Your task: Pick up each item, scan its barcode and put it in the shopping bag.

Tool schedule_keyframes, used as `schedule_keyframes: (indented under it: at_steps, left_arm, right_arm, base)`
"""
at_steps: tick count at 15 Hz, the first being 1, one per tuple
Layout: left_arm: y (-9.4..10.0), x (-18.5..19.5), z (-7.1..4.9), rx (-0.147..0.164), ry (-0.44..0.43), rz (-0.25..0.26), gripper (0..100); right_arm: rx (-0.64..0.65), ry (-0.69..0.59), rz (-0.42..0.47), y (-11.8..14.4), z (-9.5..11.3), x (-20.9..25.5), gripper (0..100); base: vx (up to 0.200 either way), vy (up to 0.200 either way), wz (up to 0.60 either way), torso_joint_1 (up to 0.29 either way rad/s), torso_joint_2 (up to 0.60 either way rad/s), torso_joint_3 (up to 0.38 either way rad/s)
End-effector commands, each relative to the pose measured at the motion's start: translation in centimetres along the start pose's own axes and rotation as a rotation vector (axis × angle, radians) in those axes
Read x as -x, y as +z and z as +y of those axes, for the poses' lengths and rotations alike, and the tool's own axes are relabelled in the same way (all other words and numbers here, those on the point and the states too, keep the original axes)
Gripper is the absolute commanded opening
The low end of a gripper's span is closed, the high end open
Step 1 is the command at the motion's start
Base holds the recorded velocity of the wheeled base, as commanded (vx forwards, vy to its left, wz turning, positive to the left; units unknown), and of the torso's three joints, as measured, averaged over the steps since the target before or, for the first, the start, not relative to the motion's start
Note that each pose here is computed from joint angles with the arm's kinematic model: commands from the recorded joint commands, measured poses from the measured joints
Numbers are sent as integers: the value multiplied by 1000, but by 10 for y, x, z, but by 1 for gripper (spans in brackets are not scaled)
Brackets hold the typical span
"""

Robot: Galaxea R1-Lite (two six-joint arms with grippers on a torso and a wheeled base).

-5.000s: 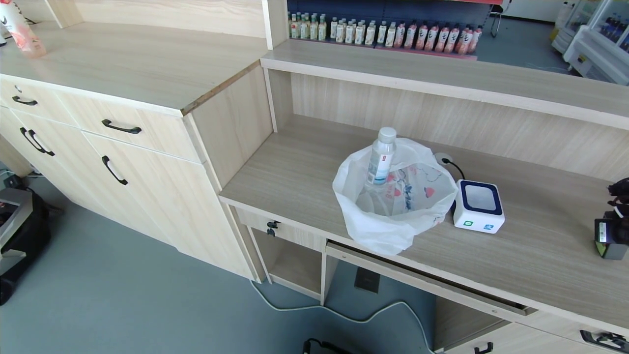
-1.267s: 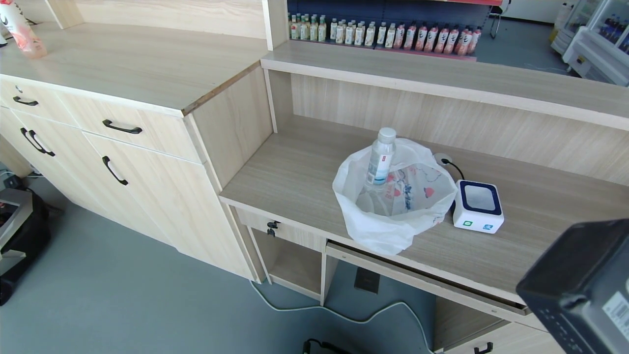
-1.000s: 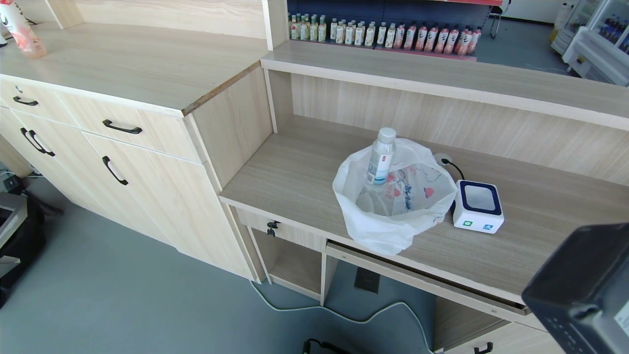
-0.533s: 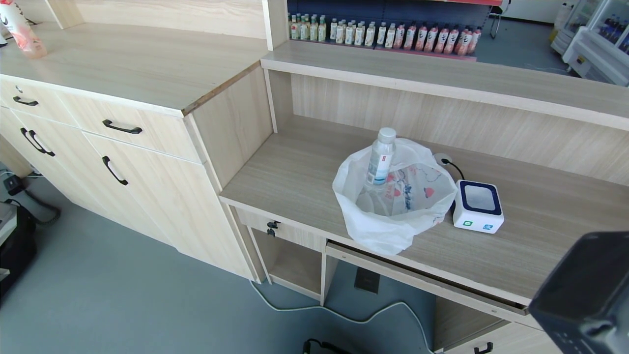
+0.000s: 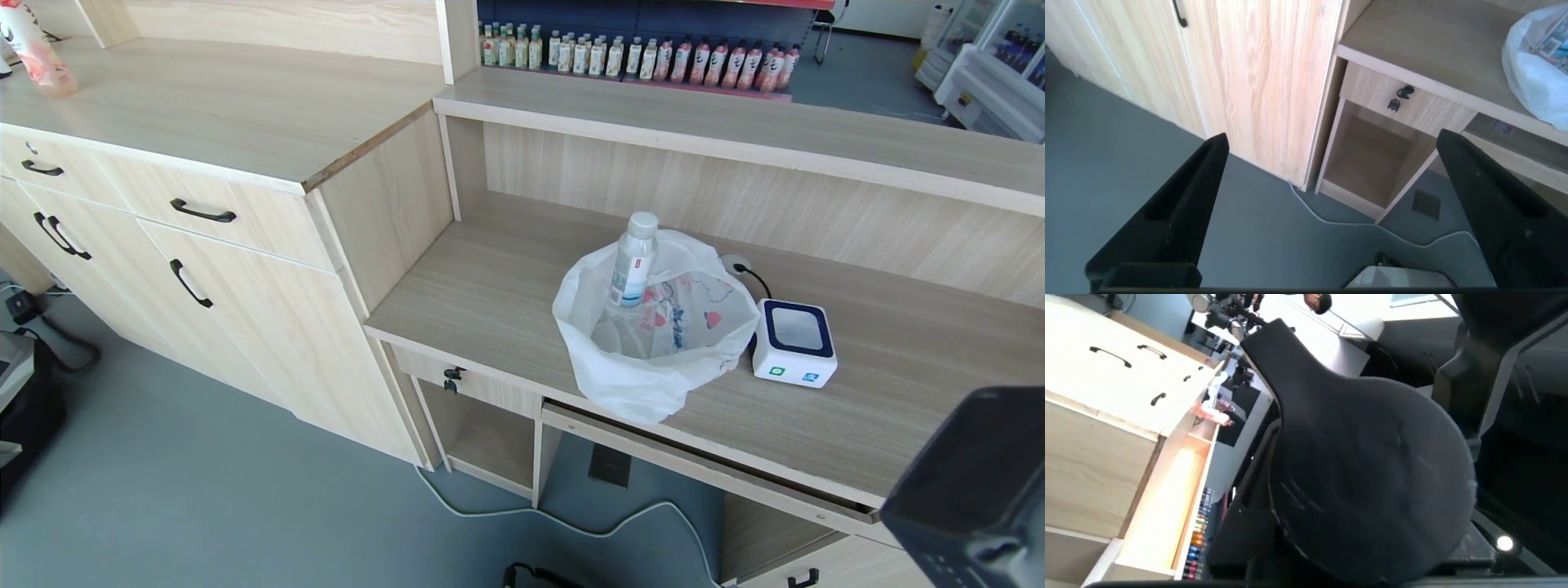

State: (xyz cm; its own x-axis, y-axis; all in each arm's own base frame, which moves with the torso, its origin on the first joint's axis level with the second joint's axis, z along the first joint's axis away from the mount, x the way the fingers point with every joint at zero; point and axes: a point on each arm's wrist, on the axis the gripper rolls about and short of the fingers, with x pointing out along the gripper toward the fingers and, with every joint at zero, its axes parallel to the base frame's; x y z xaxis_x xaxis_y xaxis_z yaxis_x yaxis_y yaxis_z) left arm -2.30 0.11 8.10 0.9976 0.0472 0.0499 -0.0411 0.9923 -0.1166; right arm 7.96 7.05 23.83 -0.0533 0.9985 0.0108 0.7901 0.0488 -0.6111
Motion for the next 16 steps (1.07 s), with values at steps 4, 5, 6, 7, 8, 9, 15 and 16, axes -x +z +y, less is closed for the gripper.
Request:
schedule_keyframes:
  at_steps: [4, 5, 6, 7, 8, 9, 15, 16]
  left_arm:
    - [0, 0, 0, 0, 0, -1, 100]
    - [0, 0, 0, 0, 2, -1, 100]
    - [0, 0, 0, 0, 2, -1, 100]
    - [0, 0, 0, 0, 0, -1, 100]
    - [0, 0, 0, 0, 0, -1, 100]
    - [0, 0, 0, 0, 0, -1, 100]
    - [0, 0, 0, 0, 0, -1, 100]
    - [0, 0, 0, 0, 0, -1, 100]
  right_arm:
    - [-210, 195, 116, -3, 9, 10, 0]
    - [-402, 373, 296, -8, 24, 22, 0]
    - [-633, 445, 445, -6, 34, 37, 0]
    - [-838, 490, 605, -2, 40, 52, 0]
    - [-970, 492, 758, -3, 40, 65, 0]
    - [-1076, 489, 943, -6, 38, 80, 0]
    - [-1323, 269, 2020, -19, 43, 116, 0]
    - [-1375, 198, 2072, -22, 48, 119, 0]
  base:
    - [0, 0, 0, 0, 0, 0]
    - [0, 0, 0, 0, 0, 0]
    - [0, 0, 0, 0, 0, 0]
    - [0, 0, 0, 0, 0, 0]
    - [0, 0, 0, 0, 0, 0]
    - [0, 0, 0, 0, 0, 0]
    - [0, 0, 0, 0, 0, 0]
    - [0, 0, 0, 0, 0, 0]
